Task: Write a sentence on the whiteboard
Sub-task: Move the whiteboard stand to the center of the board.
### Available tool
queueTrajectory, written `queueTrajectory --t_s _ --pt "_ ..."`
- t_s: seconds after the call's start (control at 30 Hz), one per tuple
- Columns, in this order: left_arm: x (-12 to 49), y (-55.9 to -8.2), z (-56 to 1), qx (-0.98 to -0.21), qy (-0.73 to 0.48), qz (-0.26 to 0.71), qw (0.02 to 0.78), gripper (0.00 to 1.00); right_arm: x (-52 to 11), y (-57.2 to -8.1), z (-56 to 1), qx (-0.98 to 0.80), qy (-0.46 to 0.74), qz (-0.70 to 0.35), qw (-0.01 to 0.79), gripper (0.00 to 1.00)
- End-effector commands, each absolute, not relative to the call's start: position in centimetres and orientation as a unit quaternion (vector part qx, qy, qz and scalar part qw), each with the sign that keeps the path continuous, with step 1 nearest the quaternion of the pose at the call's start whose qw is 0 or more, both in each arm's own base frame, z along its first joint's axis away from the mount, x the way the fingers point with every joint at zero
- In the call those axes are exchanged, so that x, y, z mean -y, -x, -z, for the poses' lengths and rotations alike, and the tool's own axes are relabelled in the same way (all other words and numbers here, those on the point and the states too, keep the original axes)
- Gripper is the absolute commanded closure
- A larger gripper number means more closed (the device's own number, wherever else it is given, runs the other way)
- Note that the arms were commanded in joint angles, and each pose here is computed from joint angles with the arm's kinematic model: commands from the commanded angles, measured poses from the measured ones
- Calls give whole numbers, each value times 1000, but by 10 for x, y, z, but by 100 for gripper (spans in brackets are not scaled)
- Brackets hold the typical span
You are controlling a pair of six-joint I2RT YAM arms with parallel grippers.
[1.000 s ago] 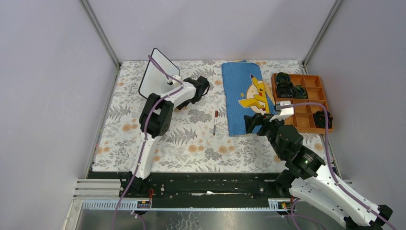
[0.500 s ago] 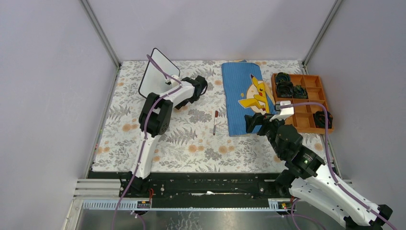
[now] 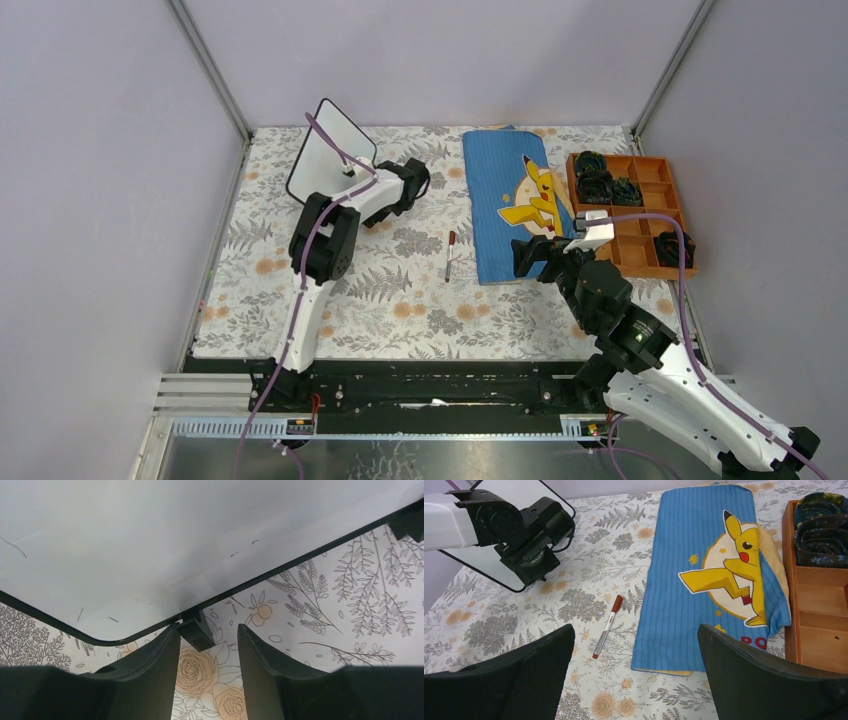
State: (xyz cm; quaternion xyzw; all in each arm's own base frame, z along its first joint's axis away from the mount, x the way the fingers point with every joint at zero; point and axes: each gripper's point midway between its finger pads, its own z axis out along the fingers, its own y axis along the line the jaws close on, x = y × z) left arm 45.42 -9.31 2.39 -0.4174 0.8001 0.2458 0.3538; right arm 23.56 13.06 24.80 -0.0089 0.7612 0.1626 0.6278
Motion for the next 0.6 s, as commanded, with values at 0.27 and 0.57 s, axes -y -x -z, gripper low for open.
queueTrajectory --t_s 0.27,0.57 --pt "50 -435 -30 -780 423 -284 363 49 -131 -239 -268 -741 -2 -173 649 0" --pt "57 -435 -25 -810 395 -244 357 44 -134 -239 -269 -740 0 -180 648 0"
